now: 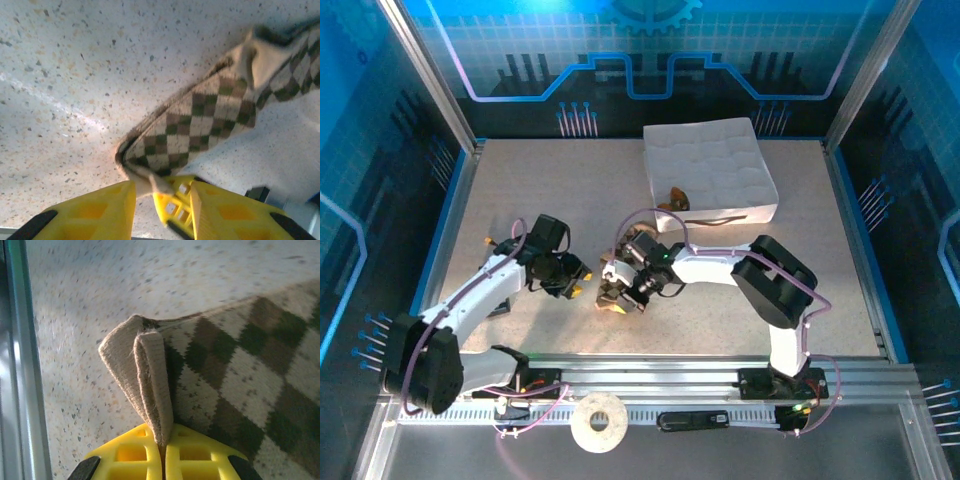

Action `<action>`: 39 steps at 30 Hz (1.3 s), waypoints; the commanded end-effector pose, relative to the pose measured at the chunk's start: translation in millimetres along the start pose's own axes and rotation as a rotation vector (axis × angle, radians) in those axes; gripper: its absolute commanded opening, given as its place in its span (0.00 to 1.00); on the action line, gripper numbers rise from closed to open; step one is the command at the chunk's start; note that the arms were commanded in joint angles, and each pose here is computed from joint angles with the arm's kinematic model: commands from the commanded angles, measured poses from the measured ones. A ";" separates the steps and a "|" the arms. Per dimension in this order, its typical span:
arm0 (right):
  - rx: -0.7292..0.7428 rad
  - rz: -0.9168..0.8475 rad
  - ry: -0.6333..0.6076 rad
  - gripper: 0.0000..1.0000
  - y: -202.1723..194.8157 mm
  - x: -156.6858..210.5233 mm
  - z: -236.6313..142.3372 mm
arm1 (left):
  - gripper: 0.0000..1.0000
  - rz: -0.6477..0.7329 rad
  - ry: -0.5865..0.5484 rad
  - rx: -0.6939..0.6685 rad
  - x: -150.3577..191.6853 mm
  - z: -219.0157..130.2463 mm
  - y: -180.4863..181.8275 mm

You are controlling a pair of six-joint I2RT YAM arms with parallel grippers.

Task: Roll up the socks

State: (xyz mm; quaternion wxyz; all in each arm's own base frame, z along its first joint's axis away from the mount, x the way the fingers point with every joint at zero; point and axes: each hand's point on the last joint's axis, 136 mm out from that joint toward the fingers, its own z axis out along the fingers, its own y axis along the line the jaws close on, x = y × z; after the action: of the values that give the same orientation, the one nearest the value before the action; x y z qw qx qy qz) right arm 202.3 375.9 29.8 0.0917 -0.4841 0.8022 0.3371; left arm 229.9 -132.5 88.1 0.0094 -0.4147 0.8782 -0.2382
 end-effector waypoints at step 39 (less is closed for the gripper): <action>-0.114 0.337 0.041 0.22 -13.7 -13.2 -7.3 | 0.22 -0.219 0.012 -0.013 7.8 83.3 25.3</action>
State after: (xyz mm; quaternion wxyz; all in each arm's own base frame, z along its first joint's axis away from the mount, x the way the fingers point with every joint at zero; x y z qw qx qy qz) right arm 212.9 380.0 24.9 -0.0313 -0.3533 0.8512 0.3869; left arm 231.6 -176.4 24.3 -0.0319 -0.4979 0.8192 -0.2827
